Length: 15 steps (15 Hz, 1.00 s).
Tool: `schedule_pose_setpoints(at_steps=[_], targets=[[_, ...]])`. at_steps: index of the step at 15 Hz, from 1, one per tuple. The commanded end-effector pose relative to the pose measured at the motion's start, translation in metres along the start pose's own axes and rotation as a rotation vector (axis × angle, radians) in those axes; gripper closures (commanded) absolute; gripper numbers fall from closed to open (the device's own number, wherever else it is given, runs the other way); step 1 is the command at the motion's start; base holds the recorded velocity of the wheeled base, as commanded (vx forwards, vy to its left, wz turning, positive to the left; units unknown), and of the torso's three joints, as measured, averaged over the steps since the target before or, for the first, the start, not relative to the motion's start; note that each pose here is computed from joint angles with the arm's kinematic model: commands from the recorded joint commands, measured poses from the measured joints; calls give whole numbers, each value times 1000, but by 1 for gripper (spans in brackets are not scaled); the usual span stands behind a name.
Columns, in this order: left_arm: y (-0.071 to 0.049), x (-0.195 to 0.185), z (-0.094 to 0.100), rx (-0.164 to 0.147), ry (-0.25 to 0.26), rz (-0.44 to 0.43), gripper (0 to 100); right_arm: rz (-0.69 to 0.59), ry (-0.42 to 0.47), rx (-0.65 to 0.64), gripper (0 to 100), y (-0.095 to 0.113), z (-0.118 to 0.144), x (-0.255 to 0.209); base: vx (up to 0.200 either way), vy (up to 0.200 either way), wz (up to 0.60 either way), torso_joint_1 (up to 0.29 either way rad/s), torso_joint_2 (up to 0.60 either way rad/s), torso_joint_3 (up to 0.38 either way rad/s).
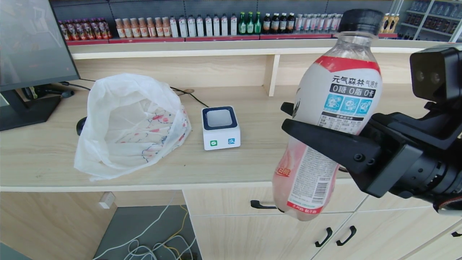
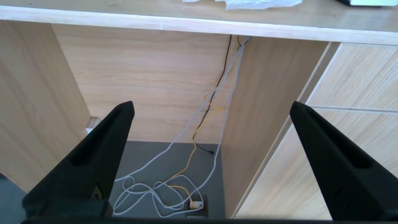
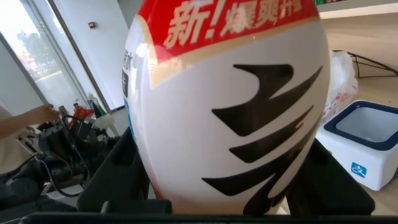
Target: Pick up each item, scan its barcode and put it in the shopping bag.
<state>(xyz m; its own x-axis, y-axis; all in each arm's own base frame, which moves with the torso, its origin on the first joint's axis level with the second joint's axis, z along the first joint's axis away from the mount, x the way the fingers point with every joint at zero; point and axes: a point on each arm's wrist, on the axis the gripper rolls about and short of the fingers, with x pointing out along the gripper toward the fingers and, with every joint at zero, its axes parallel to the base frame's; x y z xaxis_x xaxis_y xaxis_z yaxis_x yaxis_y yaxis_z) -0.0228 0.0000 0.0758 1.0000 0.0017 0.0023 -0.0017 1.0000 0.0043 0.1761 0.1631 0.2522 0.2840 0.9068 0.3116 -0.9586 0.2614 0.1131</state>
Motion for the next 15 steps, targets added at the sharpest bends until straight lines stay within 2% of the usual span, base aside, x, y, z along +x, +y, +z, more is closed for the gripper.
schedule_pose_setpoints(at_steps=[1,6,10,15], targets=[[0,0,0,0,-1,0,0,-11,-4,-13,100,1,1,-3,0,0,0,0,0,0],[0,0,0,0,-1,0,0,-141,18,-88,100,-3,-12,-12,0,0,0,0,0,0],[0,0,0,0,-1,0,0,-446,-57,-148,100,-9,-8,-14,0,0,0,0,0,0],[0,0,0,0,-1,0,0,-636,-38,-343,100,-14,-7,-13,0,0,0,0,0,0]])
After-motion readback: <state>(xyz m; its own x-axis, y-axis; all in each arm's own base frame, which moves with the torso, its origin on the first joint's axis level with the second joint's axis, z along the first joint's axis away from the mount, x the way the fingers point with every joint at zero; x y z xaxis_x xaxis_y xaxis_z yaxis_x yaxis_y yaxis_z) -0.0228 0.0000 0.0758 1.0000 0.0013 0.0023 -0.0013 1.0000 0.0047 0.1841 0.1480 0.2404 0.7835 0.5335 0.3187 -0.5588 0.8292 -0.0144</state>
